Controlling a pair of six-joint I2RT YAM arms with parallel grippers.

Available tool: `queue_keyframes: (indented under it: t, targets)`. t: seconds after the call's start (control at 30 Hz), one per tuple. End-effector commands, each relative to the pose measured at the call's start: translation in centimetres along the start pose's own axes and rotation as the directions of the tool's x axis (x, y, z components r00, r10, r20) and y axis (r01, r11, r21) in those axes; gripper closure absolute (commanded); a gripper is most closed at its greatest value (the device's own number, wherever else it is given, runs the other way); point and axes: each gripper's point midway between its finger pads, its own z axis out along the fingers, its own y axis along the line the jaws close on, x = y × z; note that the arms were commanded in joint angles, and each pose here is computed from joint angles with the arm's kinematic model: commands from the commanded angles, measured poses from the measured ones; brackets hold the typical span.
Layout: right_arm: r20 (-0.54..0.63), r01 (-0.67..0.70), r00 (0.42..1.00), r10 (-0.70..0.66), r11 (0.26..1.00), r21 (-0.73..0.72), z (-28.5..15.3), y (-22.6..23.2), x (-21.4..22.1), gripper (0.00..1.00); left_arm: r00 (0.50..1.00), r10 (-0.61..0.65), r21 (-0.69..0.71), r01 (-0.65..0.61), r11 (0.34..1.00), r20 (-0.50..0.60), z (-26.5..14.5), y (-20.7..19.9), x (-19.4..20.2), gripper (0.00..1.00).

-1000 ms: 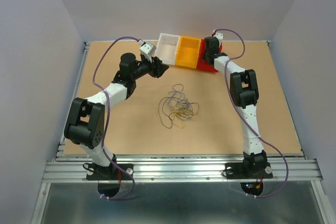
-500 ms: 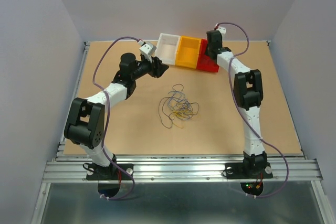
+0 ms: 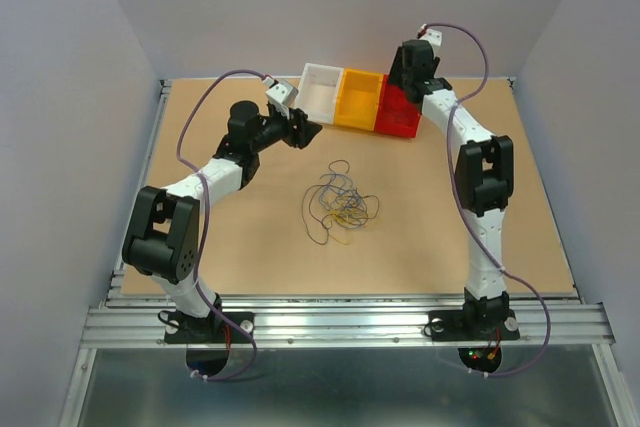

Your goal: Untangle the cables

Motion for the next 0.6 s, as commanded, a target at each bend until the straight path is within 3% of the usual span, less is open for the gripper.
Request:
queue_keyframes:
  t: [0.0, 0.07, 0.17, 0.2, 0.27, 0.3, 0.4, 0.43, 0.47, 0.57]
  targets:
    - [0.062, -0.052, 0.997, 0.053, 0.999, -0.013, -3.0, -0.2, -3.8, 0.32, 0.995, 0.066, 0.008, -0.066, 0.998, 0.072, -0.4, -0.8, -2.7, 0.35]
    - [0.024, -0.073, 0.997, 0.074, 0.997, -0.021, -4.0, -0.6, -2.4, 0.32, 0.995, 0.069, 0.009, -0.07, 0.998, 0.069, -0.4, -0.9, -2.7, 0.34]
    - [-0.044, -0.125, 0.992, 0.119, 0.976, -0.181, -7.1, 1.7, -2.1, 0.32, 0.997, 0.066, 0.028, -0.067, 0.997, 0.05, 0.0, -1.6, -2.3, 0.32]
    - [-0.127, -0.124, 0.987, 0.097, 0.966, -0.227, -7.7, 2.0, 1.3, 0.32, 0.995, 0.09, 0.036, -0.092, 0.995, 0.042, 0.2, -1.7, -2.1, 0.32]
    - [-0.142, -0.118, 0.987, 0.075, 0.938, -0.325, -10.7, 3.6, 1.7, 0.33, 0.994, 0.109, 0.057, -0.11, 0.992, 0.018, 0.7, -2.7, -1.7, 0.3]
    - [-0.196, -0.08, 0.981, 0.015, 0.941, -0.329, -11.8, 3.2, 5.3, 0.35, 0.993, 0.115, 0.057, -0.115, 0.992, 0.006, 1.0, -2.9, -1.4, 0.29]
    - [-0.173, -0.019, 0.984, -0.051, 0.925, -0.379, -15.6, 3.4, 7.2, 0.36, 0.988, 0.153, 0.056, -0.152, 0.987, -0.013, 1.4, -3.6, -1.3, 0.27]
    - [-0.221, 0.02, 0.969, -0.114, 0.921, -0.389, -16.8, 2.9, 11.1, 0.36, 0.988, 0.155, 0.047, -0.154, 0.987, -0.017, 1.5, -3.5, -1.2, 0.27]
    - [-0.201, 0.031, 0.971, -0.127, 0.905, -0.425, -18.2, 3.3, 11.2, 0.36, 0.988, 0.155, 0.043, -0.154, 0.987, -0.021, 1.5, -3.4, -1.2, 0.26]
    - [-0.254, 0.095, 0.929, -0.269, 0.836, -0.54, -21.5, 4.4, 17.2, 0.31, 0.987, 0.156, 0.03, -0.155, 0.987, -0.037, 1.7, -2.9, -1.0, 0.25]
